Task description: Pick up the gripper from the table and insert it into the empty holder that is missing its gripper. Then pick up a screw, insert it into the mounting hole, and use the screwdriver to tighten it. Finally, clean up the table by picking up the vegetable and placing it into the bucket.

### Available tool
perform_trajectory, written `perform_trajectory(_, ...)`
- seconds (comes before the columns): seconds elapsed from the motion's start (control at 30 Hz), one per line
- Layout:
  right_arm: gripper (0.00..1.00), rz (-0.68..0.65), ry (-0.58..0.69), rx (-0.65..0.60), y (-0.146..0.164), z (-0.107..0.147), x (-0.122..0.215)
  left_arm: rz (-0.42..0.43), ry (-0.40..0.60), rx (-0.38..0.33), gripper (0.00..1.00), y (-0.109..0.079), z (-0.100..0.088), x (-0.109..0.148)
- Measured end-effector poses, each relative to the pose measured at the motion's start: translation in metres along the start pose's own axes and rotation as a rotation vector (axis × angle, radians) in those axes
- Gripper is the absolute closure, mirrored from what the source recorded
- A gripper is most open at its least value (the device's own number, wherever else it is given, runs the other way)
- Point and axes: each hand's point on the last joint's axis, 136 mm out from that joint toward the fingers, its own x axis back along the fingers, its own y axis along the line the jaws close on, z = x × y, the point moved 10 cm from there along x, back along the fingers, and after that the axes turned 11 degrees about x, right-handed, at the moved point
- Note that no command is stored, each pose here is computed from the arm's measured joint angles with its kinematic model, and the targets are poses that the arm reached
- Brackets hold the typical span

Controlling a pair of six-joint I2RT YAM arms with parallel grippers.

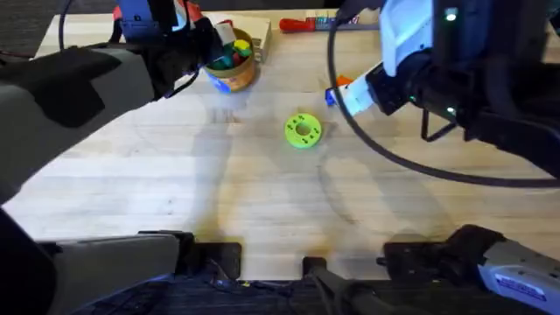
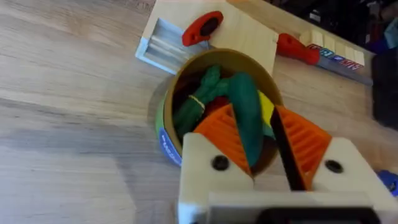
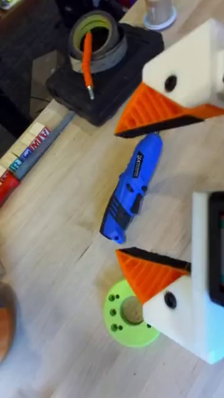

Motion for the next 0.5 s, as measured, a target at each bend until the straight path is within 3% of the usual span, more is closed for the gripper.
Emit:
perform_trajectory(0.03,0.010,0.003,-0.008,-0.024,-0.002,0.000,0.005,0.002,-0.002,0.000,0.590,0.000,0.000,0.000)
perform_trajectory(0.13,0.011,0.006,-0.015,-0.092,-0.006,0.003,0.020,0.000,0.000,-0.009,0.124,0.000,0.000,0.000)
perform_trajectory(0.17,0.011,0.003,-0.009,-0.109,-0.007,0.005,0.025,-0.002,0.004,-0.018,0.042,0.000,0.000,0.000)
perform_trajectory(0.37,0.010,-0.023,0.063,-0.167,-0.019,0.008,0.065,-0.023,0.036,-0.107,0.013,-0.002,0.002,0.019)
perform_trajectory(0.5,0.009,-0.038,0.116,-0.216,-0.030,0.009,0.099,-0.039,0.068,-0.196,0.013,-0.015,-0.003,0.058)
